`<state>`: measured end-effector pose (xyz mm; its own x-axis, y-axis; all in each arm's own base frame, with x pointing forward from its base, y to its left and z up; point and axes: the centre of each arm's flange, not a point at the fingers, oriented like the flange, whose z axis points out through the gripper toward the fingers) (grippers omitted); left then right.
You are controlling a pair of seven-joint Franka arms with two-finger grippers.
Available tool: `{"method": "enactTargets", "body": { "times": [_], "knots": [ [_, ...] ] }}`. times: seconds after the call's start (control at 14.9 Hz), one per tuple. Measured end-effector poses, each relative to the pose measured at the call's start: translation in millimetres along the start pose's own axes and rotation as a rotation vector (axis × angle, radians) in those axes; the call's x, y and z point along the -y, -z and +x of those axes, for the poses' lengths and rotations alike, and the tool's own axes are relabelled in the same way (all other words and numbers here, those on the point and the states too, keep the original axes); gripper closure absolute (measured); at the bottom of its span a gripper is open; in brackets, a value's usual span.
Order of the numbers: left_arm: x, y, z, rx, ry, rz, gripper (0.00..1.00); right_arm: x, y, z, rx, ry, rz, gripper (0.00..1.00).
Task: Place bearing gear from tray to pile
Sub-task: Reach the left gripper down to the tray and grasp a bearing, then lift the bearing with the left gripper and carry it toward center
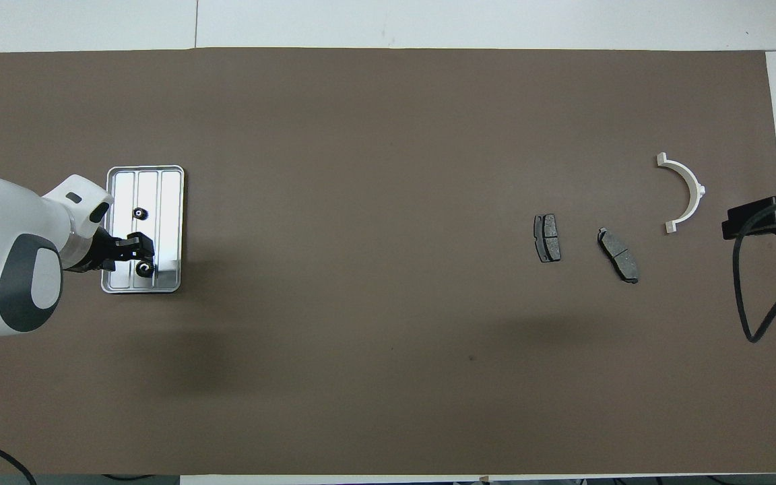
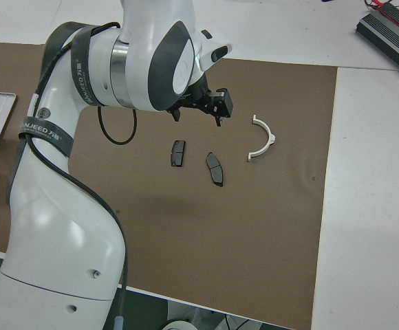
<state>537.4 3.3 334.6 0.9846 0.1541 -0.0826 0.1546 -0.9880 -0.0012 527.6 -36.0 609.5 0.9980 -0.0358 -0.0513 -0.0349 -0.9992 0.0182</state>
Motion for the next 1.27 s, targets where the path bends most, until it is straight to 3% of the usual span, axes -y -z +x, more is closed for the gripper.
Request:
{"method": "enactTargets", "body": {
  "times": [0.87,1.14,1.27],
  "knots": [
    [0.1,-31.0,0.3,0.012,-0.009,0.004,0.30,5.4,-4.8,2.9,-0.019,0.033,-0.001,0.00],
    [0.0,-33.9,0.3,0.017,-0.012,0.005,0.40,9.3,-8.4,7.2,-0.047,0.041,-0.003,0.00],
    [0.0,-34.9,-0.1,0.019,-0.013,0.006,0.40,11.6,-8.7,7.2,-0.048,0.045,-0.003,0.00]
  ]
}}
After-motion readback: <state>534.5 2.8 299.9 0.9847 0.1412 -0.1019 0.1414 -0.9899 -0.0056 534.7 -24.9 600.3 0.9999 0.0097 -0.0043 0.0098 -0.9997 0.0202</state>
